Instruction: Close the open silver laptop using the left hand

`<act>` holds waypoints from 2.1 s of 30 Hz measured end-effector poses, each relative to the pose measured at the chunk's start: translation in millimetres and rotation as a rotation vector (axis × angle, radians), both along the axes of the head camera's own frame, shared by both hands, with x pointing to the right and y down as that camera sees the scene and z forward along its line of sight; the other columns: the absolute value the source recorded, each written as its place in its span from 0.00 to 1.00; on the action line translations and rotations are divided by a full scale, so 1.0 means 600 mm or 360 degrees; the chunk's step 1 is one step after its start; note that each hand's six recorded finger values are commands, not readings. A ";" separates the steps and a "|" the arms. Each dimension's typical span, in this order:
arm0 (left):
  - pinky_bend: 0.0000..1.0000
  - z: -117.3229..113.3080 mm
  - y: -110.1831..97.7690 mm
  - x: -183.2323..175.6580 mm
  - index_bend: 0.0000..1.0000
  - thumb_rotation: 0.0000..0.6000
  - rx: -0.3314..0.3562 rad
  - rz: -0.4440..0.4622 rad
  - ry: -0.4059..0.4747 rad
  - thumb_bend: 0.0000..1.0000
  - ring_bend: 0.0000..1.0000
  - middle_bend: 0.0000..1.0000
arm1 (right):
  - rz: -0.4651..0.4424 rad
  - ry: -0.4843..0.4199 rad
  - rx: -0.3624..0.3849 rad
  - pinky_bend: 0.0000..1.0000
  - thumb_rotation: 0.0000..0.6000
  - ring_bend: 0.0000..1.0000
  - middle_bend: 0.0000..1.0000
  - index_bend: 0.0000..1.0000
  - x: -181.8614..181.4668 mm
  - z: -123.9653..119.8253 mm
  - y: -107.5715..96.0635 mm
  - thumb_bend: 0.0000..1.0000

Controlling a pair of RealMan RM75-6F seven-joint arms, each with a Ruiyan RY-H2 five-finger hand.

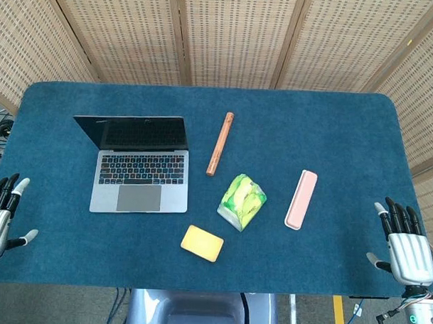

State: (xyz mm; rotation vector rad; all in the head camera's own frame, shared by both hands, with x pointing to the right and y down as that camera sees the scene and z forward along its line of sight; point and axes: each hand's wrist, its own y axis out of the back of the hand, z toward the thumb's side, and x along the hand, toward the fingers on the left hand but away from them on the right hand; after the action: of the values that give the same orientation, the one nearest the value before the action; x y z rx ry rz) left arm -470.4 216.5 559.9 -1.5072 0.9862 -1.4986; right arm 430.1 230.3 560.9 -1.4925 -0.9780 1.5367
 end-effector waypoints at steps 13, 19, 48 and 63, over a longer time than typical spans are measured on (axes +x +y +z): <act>0.00 -0.005 0.000 0.000 0.00 1.00 0.0019 -0.0002 0.0005 0.09 0.00 0.00 | -0.0016 -0.0011 -0.0001 0.00 1.00 0.00 0.00 0.00 -0.006 -0.001 0.003 0.05; 0.00 -0.002 -0.001 -0.003 0.00 1.00 0.0010 -0.0014 0.0007 0.09 0.00 0.00 | -0.0019 -0.0005 -0.0018 0.00 1.00 0.00 0.00 0.00 -0.007 0.005 0.002 0.05; 0.00 0.001 -0.006 0.027 0.00 1.00 -0.0009 0.0070 0.0052 0.12 0.00 0.00 | -0.0022 -0.0009 -0.0017 0.00 1.00 0.00 0.00 0.00 -0.006 0.004 0.004 0.06; 0.00 -0.005 -0.113 0.082 0.00 1.00 0.0079 0.0170 0.0112 0.37 0.00 0.00 | -0.0027 -0.0047 -0.0047 0.00 1.00 0.00 0.00 0.00 -0.007 0.005 0.006 0.06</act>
State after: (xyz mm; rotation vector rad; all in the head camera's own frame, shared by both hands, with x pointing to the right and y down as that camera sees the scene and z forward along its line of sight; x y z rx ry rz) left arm -421.2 148.8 556.8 -1.5615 0.9612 -1.3451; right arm 426.1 233.6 563.8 -1.5443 -0.9605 1.5273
